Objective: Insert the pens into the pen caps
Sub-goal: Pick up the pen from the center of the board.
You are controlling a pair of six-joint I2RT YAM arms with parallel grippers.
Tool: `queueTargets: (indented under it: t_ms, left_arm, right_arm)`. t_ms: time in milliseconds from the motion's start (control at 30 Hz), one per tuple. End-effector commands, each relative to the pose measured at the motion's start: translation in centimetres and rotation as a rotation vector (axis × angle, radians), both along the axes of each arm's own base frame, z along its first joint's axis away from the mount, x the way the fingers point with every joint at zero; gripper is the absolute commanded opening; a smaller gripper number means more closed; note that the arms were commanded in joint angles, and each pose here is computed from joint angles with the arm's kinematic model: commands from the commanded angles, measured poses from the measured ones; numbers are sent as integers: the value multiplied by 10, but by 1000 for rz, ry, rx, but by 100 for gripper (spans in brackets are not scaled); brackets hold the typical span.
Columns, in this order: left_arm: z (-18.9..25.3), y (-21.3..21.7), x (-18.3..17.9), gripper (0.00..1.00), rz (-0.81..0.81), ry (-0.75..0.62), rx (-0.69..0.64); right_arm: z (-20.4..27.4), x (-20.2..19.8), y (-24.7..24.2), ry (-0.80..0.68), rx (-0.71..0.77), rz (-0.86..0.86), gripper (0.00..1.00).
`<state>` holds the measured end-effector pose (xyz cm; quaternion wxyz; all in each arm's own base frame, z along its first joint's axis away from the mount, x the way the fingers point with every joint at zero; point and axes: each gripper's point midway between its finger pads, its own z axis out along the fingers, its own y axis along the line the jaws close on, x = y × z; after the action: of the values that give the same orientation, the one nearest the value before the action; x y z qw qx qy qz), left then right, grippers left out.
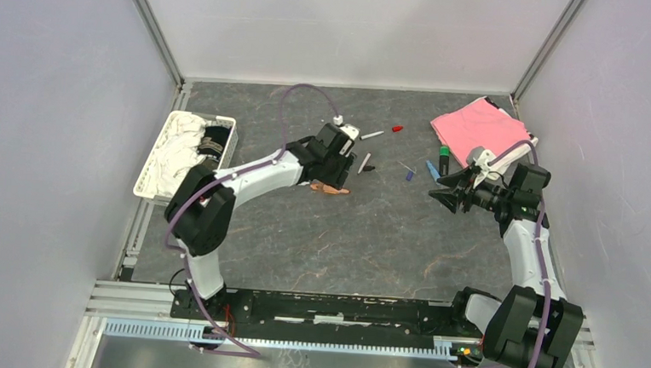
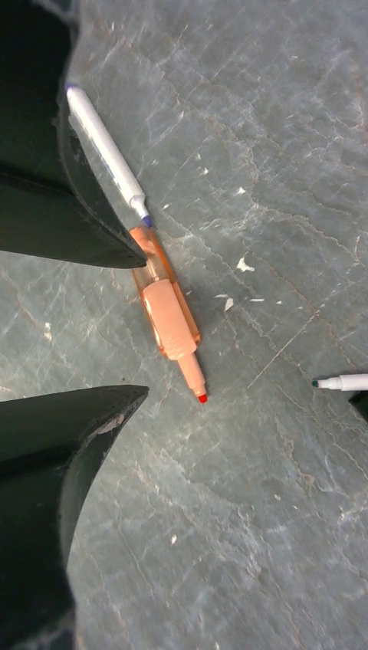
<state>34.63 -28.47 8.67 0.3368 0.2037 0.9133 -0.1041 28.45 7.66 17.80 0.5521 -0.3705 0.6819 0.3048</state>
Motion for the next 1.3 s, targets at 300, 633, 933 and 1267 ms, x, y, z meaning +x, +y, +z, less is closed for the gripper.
queueTargets:
  t_ms: [300,633,933,1267]
  left_arm:
    - [-27,20,3,66,-646,66,478]
    - [-40,-9,10,67,-777,93,406]
    - [-65,11,3,60,-774,218,366]
    - [-84,15,-2,50,-774,280,309]
  right_arm:
    - [20,-3,5,-85,-16,58,51]
    - [19,-4,5,-80,-12,61,52]
    - [18,-4,6,-74,-6,65,52]
    - [18,-5,6,-73,-2,69,52]
